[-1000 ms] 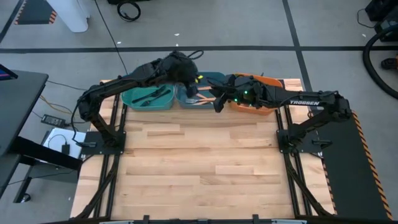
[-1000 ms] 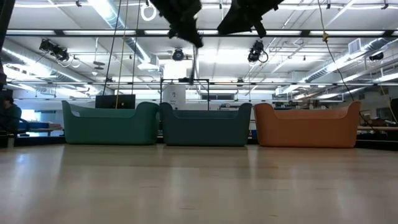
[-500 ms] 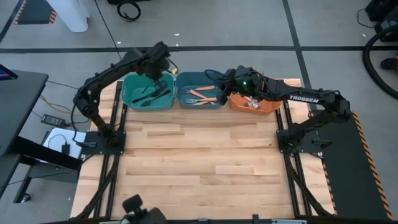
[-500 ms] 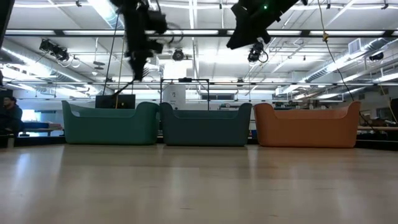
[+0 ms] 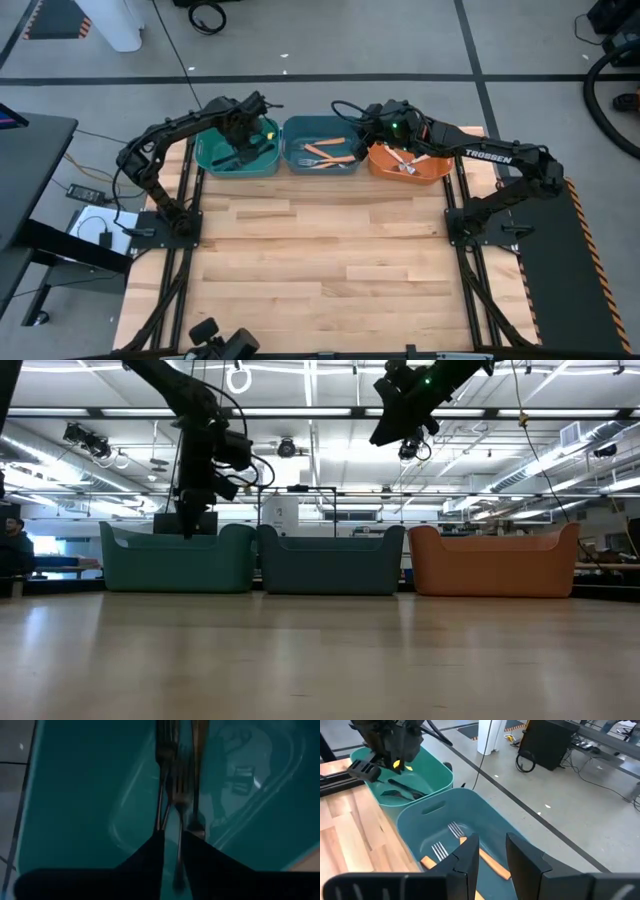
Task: Sort silverware by color (type)
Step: Put the black fork in the green bin, then return to Home Position
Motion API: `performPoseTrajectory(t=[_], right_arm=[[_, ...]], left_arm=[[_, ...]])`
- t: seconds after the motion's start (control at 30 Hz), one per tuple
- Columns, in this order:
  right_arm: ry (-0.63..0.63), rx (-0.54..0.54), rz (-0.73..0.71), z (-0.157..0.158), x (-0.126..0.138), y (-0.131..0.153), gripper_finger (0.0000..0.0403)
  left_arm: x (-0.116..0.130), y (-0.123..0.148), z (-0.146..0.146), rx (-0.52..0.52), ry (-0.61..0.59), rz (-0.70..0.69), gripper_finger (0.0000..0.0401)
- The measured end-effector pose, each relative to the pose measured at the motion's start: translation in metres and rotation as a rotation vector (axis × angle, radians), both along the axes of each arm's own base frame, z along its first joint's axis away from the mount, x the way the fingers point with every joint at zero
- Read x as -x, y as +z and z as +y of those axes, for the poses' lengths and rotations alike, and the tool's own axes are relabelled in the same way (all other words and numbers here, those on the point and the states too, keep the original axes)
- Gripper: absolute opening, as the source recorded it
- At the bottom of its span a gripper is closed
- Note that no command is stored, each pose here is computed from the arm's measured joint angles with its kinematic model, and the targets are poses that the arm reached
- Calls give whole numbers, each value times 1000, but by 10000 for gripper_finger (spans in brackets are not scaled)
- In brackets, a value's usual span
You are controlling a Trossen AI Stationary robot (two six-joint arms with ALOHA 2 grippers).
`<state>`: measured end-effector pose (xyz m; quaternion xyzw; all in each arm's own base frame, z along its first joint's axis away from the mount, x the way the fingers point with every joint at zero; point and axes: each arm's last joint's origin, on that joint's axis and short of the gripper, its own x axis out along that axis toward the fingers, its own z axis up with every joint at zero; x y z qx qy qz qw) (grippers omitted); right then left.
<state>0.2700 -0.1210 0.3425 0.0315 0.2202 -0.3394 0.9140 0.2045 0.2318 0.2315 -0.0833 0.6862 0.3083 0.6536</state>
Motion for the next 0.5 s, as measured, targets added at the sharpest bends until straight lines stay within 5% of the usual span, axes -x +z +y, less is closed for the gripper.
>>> performPoseTrajectory(t=[0.23, 0.5], right_arm=[[41, -130, -70, -8, 14, 5, 105], [74, -260, -127, -13, 59, 19, 105]], left_arm=[[-11, 26, 7, -88, 154, -184, 102], [-2, 101, -9, -274, 229, -679, 102]])
